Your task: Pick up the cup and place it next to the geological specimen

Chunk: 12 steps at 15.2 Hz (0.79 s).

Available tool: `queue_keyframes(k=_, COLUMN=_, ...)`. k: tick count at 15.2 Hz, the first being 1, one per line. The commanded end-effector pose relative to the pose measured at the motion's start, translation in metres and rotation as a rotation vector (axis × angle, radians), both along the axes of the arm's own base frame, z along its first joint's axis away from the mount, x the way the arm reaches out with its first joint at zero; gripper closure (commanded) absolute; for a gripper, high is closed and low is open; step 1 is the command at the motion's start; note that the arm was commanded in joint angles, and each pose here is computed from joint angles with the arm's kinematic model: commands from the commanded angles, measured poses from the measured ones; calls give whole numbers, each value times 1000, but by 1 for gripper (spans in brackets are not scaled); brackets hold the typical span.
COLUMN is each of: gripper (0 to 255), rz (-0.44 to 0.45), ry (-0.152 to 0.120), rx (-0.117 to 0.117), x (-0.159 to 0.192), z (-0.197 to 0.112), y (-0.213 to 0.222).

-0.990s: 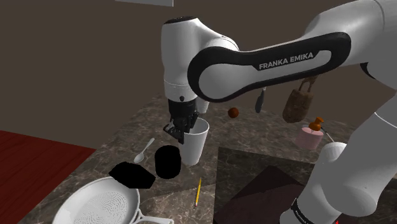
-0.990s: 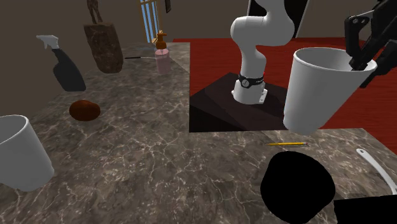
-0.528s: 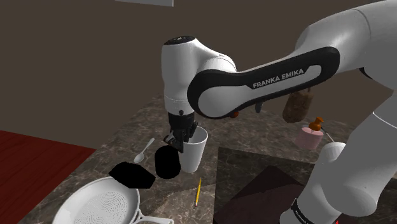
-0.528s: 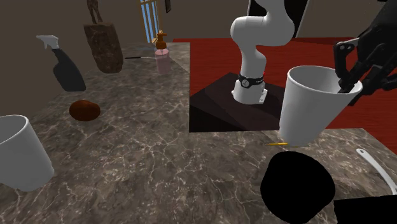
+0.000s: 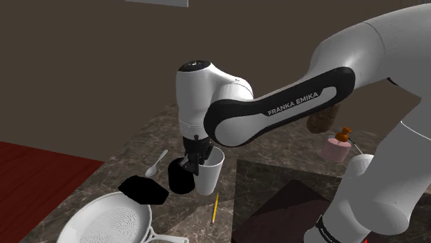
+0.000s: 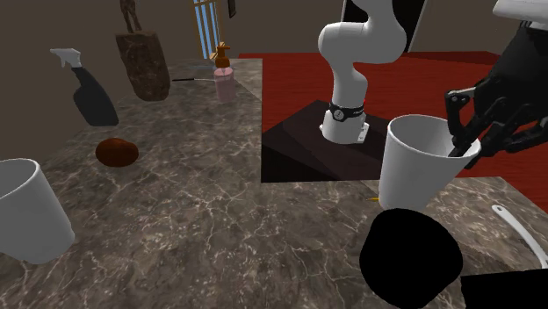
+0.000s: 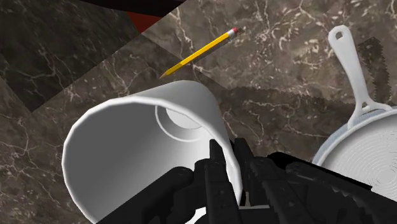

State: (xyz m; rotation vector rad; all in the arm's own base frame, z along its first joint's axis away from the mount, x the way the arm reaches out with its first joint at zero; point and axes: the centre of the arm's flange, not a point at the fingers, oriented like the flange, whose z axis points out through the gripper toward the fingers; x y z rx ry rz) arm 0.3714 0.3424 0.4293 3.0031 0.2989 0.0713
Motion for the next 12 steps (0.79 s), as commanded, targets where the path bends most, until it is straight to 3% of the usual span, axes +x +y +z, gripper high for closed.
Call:
queue_keyframes(k=1, gripper=255, rz=0, ry=-1, rx=1, x=1, z=-10, y=-1)
queue_keyframes(k=7, gripper=255, rz=0, ry=-1, rx=1, x=1, z=-40, y=-1)
queue_keyframes(k=12, gripper=255, rz=0, ry=-1, rx=1, x=1, z=-40, y=-1)
